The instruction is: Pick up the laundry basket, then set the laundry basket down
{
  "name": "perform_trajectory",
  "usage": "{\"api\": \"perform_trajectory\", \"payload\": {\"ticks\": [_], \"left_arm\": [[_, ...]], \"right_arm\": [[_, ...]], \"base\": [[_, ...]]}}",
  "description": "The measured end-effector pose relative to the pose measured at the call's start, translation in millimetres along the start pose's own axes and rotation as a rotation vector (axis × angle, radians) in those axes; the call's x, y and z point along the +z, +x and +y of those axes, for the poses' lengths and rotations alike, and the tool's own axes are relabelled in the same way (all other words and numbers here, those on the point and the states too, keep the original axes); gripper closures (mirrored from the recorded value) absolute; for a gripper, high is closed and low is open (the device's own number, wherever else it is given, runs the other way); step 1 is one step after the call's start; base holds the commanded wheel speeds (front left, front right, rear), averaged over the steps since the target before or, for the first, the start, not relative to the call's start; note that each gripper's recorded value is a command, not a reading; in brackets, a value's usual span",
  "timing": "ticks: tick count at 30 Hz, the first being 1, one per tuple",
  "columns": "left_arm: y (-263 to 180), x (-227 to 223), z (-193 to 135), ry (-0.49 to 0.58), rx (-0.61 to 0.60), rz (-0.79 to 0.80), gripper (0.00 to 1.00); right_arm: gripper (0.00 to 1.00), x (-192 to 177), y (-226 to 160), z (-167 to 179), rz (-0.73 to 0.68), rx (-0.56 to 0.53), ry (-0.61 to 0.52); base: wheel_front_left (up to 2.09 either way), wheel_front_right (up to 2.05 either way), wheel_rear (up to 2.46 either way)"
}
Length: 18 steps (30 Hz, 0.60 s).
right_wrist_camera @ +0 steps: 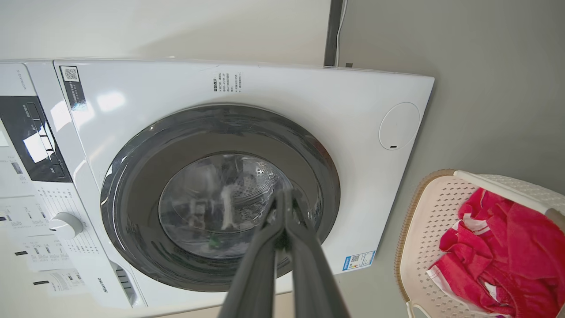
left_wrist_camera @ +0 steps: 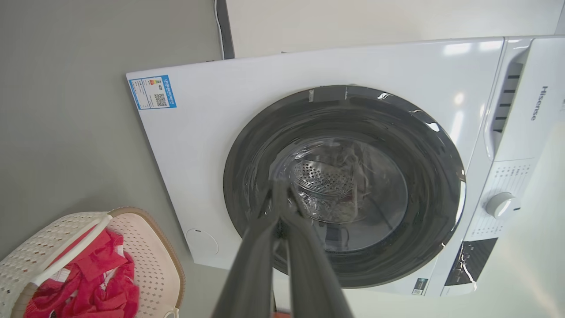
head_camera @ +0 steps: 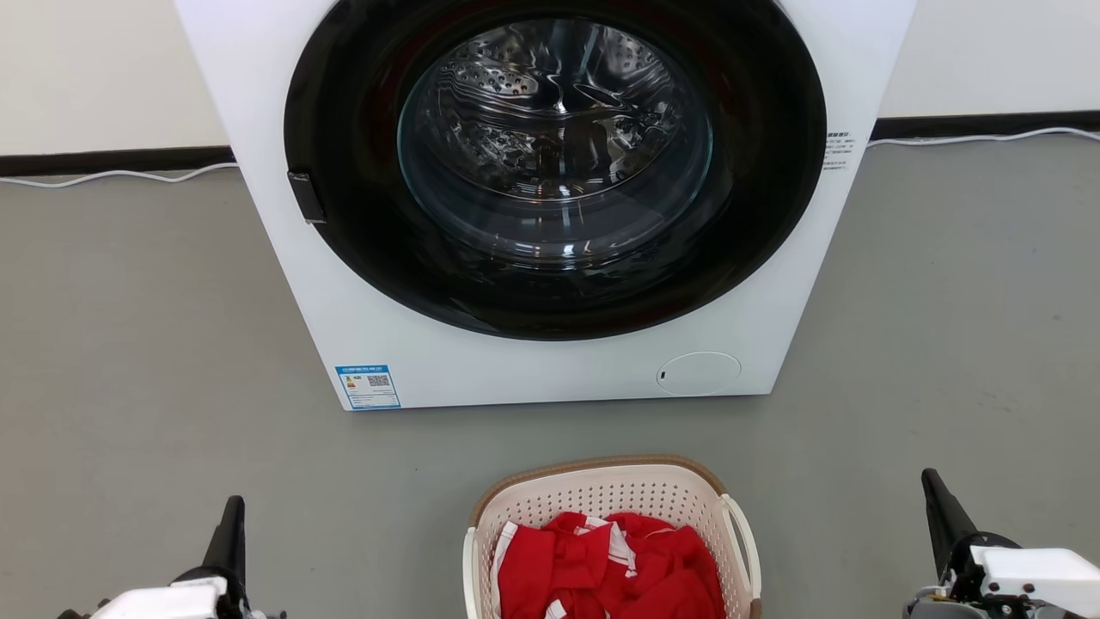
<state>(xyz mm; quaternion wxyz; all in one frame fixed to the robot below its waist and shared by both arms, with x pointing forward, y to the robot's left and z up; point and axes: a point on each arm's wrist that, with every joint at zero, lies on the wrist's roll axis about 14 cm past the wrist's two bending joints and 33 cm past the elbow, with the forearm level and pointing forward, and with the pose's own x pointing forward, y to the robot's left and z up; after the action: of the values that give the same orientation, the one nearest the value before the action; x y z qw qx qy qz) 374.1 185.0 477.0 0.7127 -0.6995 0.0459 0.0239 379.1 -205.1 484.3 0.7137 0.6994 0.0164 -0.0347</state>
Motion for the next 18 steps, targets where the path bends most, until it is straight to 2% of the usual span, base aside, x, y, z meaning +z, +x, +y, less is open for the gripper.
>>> {"api": "perform_trajectory", "payload": {"ticks": [18], "left_arm": [[1.5, 2.1, -3.8, -0.032, -0.015, -0.006, 1.0]], "right_arm": [[1.0, 0.1, 0.0, 1.4, -0.001, 0.006, 0.031]], "base": [[0.0, 0.0, 0.0]]}}
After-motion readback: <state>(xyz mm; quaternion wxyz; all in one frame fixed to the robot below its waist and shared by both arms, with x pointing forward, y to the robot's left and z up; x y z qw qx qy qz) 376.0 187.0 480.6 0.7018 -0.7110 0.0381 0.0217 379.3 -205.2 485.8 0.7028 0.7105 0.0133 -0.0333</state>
